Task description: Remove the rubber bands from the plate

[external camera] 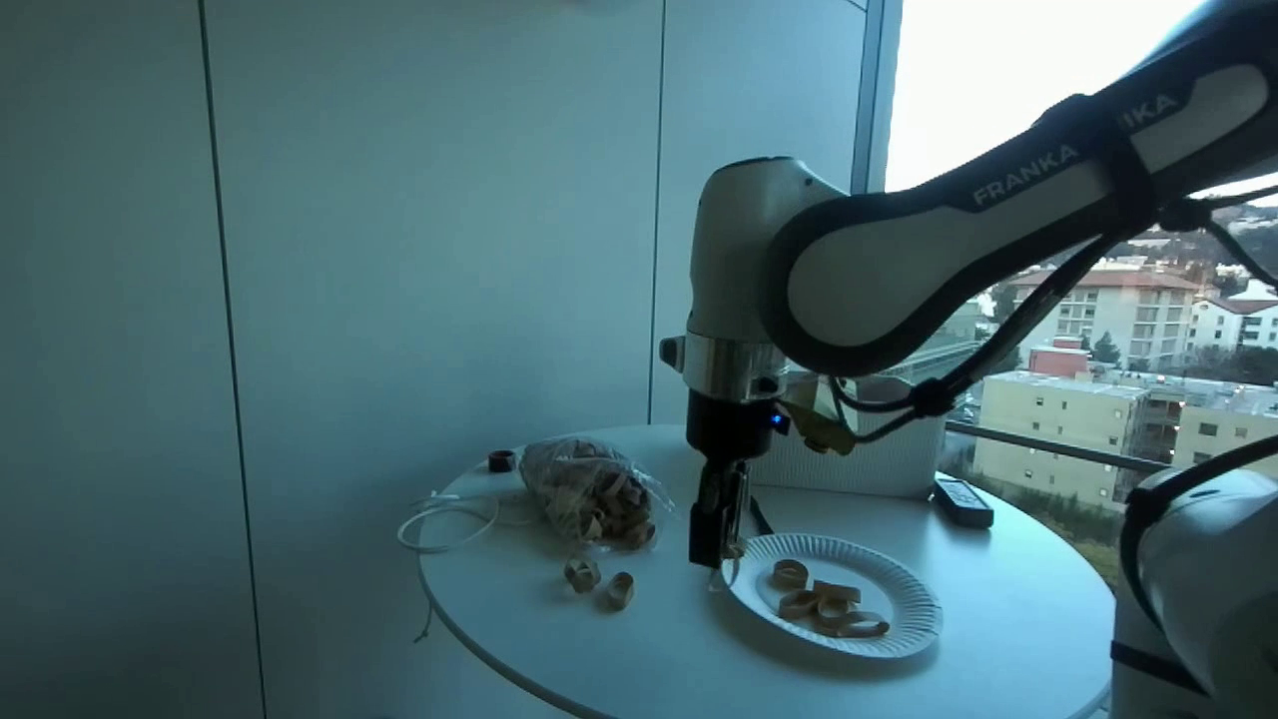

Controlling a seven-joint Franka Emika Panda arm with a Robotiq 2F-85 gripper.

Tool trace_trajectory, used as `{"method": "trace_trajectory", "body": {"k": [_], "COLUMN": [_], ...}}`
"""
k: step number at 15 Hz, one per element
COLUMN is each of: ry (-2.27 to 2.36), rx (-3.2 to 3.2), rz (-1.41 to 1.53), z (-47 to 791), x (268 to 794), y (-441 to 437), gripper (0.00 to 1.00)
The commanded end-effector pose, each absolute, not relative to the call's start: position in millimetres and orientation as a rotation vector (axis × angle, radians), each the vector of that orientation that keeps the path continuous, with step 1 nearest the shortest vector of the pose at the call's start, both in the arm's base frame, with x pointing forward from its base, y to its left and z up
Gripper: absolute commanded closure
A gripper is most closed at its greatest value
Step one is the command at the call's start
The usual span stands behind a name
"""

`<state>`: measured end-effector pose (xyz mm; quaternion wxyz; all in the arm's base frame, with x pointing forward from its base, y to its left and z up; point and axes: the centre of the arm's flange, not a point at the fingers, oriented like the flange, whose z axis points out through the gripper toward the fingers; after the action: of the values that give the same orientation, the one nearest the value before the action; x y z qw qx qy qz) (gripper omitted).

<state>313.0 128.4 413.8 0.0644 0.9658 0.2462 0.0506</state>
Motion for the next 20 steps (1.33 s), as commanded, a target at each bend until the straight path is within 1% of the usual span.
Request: {"method": "trace_trajectory", "body": {"k": [1,5,6,7,10,11,16,17,18,20], "ry": [0.801,0.82,0.822,0.819,0.808,0.822,0.816,0.76,0.655,0.479], "rx": [2.84,2.702,2.697,2.693,2.7,2.714,2.769,2.789,2.831,2.89], "rz": [0.293,0.435,0.422,0.419,0.372,0.373,0.538,0.543,0.489,0.393], "z": [374.5,356.5,354.1,351.6,354.3,364.5,426.2,436.8,444.3,448.8], "x": [326.7,351.6,353.4,353.1,345.8,339.5,307.3,303.9,300.7,294.1], "y": [147.3,156.7,157.0,156.5,152.9,153.2,155.3,152.3,144.0,121.0], "gripper": [1.0,1.0,0.75,0.75,0.53,0.45,0.08,0.02,0.0,0.0]}}
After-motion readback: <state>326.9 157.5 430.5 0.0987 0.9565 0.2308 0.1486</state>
